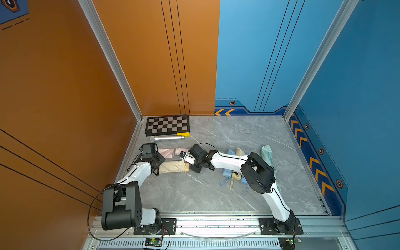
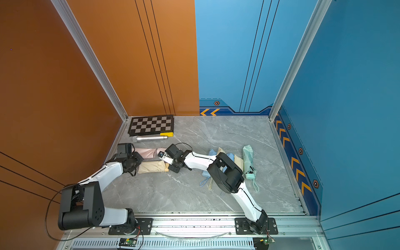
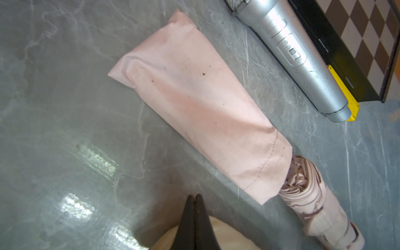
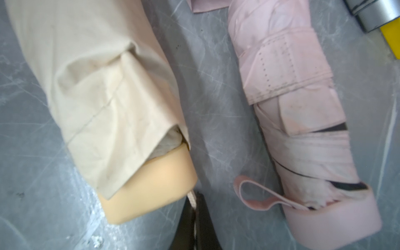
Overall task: Take umbrellas out of sleeves
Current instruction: Take out the umbrella from the umbrella sleeve.
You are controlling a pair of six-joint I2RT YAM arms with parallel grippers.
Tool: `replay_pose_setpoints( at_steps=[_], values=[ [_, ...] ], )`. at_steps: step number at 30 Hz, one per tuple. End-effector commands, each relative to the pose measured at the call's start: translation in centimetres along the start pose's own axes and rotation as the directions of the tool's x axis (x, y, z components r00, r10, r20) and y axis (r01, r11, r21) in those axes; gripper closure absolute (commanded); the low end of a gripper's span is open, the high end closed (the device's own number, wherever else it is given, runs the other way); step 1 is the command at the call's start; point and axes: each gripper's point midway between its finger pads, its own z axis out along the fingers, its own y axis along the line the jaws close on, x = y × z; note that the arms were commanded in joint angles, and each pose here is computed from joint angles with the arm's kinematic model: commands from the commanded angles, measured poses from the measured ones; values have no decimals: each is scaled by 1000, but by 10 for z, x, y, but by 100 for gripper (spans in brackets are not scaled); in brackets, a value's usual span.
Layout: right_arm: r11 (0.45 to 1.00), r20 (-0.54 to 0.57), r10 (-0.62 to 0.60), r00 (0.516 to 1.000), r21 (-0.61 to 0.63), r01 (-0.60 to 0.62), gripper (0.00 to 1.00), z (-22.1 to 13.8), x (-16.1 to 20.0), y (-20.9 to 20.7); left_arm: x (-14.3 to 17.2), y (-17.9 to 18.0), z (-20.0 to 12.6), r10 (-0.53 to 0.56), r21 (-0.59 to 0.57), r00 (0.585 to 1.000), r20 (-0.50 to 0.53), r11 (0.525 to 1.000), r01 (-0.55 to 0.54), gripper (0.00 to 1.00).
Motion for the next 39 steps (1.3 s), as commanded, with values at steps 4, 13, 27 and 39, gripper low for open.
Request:
replay_pose_setpoints(
  at_steps=[4,13,27,39],
  values=[
    [1000,-30,4,1000,30,-3,100,-12,10,-14,-25,7,-4,18,-58,997,79,998,-13,100],
    [999,-33,2,999,32,-1,100,-17,14,-16,-23,14,-7,28,-92,997,74,996,-21,100],
    [999,-43,6,999,44,-4,100,-22,20,-20,-30,18,-9,26,-112,995,98,994,-15,100],
    [998,-48,23,999,60,-20,100,-23,22,-24,-40,22,-12,19,-124,992,121,992,-4,100]
  ],
)
